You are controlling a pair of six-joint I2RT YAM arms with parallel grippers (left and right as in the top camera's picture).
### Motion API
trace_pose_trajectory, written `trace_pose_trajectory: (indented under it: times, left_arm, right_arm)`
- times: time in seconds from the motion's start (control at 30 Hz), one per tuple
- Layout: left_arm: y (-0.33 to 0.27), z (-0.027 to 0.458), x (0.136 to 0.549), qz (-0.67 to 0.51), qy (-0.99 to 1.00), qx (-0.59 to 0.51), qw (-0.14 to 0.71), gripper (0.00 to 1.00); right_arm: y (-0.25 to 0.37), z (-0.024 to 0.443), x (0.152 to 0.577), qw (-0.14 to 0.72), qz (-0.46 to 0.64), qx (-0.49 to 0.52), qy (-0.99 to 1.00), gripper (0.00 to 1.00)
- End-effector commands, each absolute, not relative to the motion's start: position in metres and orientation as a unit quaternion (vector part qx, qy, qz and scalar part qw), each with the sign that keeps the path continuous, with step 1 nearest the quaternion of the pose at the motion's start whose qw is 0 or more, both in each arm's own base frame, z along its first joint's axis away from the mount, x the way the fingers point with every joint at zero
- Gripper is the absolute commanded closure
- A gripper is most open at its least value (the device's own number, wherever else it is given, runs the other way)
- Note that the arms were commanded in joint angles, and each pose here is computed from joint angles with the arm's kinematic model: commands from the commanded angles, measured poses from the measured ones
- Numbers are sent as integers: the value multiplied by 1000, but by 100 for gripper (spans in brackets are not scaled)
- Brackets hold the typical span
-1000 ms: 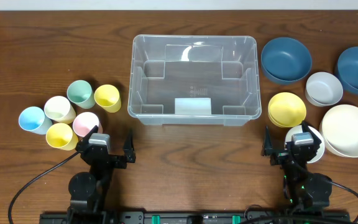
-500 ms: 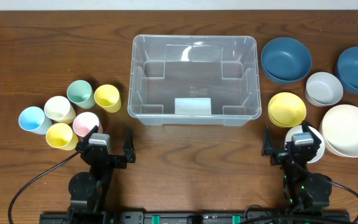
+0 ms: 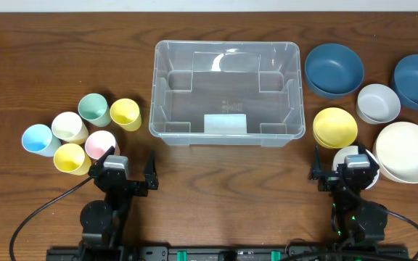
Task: Pack container
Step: 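Move the right gripper toward the dark teal bowl on the right, then grasp the rim of the dark teal bowl with the right gripper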
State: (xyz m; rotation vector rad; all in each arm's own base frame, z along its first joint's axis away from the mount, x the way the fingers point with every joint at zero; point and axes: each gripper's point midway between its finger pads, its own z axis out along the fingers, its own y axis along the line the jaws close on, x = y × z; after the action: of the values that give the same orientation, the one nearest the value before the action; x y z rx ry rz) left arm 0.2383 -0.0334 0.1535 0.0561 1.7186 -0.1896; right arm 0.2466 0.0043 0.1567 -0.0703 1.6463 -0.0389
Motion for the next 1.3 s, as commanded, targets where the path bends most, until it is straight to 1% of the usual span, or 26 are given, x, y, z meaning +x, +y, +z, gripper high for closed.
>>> trace_pose_trajectory:
  times: [0.0,0.1,0.2,0.27,0.37,0.47,0.5,0.57,0.7,0.83,0.93,1.03,1.1,1.2,1.27]
  left_arm:
    - [-31,138,239,-73,767,27,637,2]
    - [-31,138,239,-73,767,27,637,2]
    - [-31,138,239,-73,767,27,637,2]
    - [-31,138,239,-73,767,27,637,2]
    - [-31,138,239,-73,767,27,637,2]
    - [-31,138,239,-73,767,27,637,2]
    - [-31,138,239,-73,767,27,637,2]
    - [-31,138,239,-73,767,27,637,2]
    - [-31,138,239,-73,767,27,637,2]
    - [-31,138,239,-73,767,27,637,2]
    - [-31,138,239,-73,767,27,637,2]
    - [-31,138,239,-73,767,27,637,2]
    - [-31,138,239,-73,767,27,637,2]
    - [-31,138,239,-73,767,27,637,2]
    - [-31,138,239,-73,767,27,637,2]
  right_arm:
    - [2,154,247,675,2,-1,738,1]
    - [2,156,246,671,37,37,739,1]
    - [2,170,240,662,62,67,744,1]
    - [1,191,234,664,61,65,742,1]
    - [1,238,225,677,44,47,734,1]
    - [-2,282,224,673,36,51,737,1]
    - [-2,298,228,663,36,51,746,1]
    - [-3,317,237,634,31,57,770,1]
    - [-13,334,267,548,22,86,832,1]
    - [-26,343,299,462,19,107,880,1]
    - [-29,340,320,413,25,113,903,1]
    - [-27,321,336,363,33,113,924,1]
    - [-25,299,339,323,39,114,939,1]
    - [-28,275,347,286,30,111,951,1]
    - [-31,264,353,270,30,118,955,5]
